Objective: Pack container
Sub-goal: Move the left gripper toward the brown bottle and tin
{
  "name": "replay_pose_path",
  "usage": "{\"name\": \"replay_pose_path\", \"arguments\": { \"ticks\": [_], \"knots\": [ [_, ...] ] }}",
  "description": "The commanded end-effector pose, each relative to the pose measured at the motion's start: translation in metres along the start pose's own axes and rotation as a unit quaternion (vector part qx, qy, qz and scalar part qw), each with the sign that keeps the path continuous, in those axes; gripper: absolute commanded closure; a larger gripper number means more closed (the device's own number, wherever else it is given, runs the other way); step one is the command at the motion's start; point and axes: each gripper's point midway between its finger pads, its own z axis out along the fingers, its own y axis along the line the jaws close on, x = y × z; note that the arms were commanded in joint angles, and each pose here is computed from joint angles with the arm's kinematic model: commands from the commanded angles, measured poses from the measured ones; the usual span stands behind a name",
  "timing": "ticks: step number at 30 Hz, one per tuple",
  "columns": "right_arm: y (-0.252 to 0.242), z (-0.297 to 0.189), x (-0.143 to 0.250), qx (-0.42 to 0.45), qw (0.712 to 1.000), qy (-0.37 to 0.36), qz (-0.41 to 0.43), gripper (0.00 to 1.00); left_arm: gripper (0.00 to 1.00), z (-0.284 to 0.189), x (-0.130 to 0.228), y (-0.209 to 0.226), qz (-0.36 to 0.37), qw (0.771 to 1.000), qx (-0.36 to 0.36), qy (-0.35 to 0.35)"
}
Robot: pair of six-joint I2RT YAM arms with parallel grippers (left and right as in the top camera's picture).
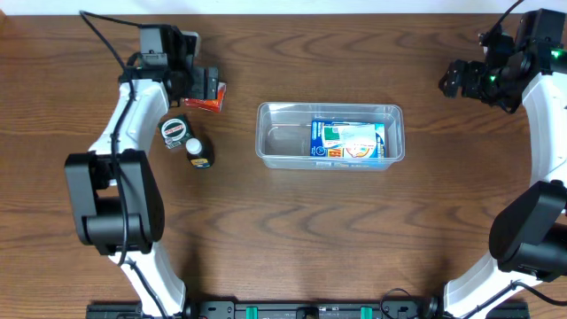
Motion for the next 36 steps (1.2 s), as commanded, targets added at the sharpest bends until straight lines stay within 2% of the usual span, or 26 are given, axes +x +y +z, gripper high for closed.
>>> {"name": "replay_pose_path", "arguments": {
  "ticks": [1, 12, 22, 36],
  "knots": [
    [-0.002, 0.000, -0.001, 0.001, 1.000, -0.001, 0.005, 0.01, 0.02, 0.005, -0.004, -0.004, 0.039, 0.999, -0.002, -0.001],
    [0.000, 0.000, -0.001, 0.000, 1.000, 0.000, 0.003, 0.01, 0.02, 0.035, 0.021, 0.006, 0.044, 0.998, -0.020, 0.040],
    [0.000, 0.000, -0.001, 0.000, 1.000, 0.000, 0.003, 0.01, 0.02, 0.041, 0.023, 0.010, 0.050, 0.997, -0.031, 0.042],
    [0.000, 0.000, -0.001, 0.000, 1.000, 0.000, 0.003, 0.01, 0.01, 0.057, 0.038, -0.005, 0.063, 0.996, -0.018, 0.065]
  ]
}}
